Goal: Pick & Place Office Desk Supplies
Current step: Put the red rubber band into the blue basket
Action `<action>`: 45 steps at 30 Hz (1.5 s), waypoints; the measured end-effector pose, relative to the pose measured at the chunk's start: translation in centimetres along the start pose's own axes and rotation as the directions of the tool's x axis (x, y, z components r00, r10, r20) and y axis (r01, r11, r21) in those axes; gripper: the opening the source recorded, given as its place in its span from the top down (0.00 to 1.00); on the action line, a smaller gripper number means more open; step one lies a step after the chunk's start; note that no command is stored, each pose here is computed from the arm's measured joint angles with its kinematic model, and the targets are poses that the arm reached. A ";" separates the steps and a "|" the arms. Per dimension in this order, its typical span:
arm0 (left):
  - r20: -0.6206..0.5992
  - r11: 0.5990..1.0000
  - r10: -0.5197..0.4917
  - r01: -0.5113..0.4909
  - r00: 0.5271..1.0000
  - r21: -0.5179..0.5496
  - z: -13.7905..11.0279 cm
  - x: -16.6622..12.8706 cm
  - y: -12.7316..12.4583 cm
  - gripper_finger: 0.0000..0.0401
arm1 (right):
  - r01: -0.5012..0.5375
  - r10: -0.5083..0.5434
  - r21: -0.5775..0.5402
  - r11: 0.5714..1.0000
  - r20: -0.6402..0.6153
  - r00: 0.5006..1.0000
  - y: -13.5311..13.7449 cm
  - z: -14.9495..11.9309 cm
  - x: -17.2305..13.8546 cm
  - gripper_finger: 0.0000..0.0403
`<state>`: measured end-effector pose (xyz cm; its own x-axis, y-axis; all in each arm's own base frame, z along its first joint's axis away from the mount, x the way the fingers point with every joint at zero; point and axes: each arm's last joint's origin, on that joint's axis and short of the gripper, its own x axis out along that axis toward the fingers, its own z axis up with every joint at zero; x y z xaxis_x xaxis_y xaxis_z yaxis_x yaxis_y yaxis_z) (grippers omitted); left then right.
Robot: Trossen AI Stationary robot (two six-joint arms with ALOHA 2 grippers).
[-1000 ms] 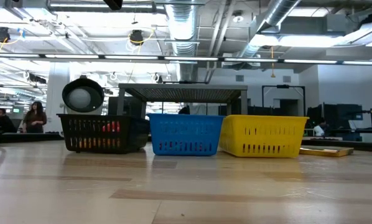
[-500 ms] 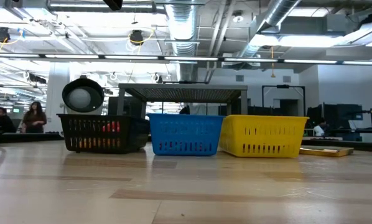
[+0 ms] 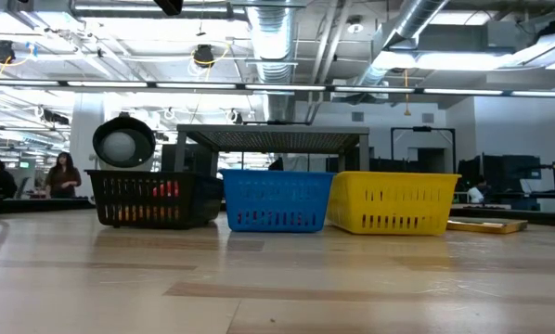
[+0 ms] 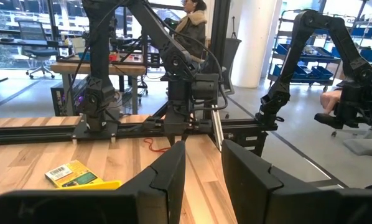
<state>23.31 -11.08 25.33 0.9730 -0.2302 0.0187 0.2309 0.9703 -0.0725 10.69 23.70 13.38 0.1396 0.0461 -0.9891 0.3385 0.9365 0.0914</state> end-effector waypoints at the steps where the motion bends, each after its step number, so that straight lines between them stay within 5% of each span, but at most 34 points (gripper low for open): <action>1: 0.000 1.000 0.000 0.000 1.000 0.000 0.0 0.0 0.0 0.75 | 0.000 0.000 -0.007 1.000 0.003 1.000 0.0 0.0 0.0 0.80; 12: 0.000 1.000 0.000 0.000 1.000 0.000 0.0 0.0 0.0 0.75 | 0.003 -0.002 -0.013 1.000 0.012 1.000 0.0 0.0 0.0 0.82; 22: 0.000 1.000 0.000 0.000 1.000 0.000 0.0 0.0 0.0 0.75 | -0.008 0.009 -0.012 1.000 0.015 1.000 0.1 0.0 0.0 0.99; 34: 0.000 1.000 0.000 0.000 1.000 0.000 0.0 0.0 0.0 0.75 | -0.063 0.063 -0.009 0.998 -0.004 0.998 1.3 0.6 -0.8 1.00; 45: 0.000 1.000 0.000 0.000 1.000 0.000 0.0 0.0 0.0 0.75 | -0.092 0.101 -0.109 0.990 0.079 0.992 2.5 3.9 -2.3 1.00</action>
<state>23.31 -11.08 25.32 0.9731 -0.2298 0.0187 0.2305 0.9704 -0.0724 14.88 24.61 16.29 0.2457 0.1127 -0.9628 0.2204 0.9607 0.1687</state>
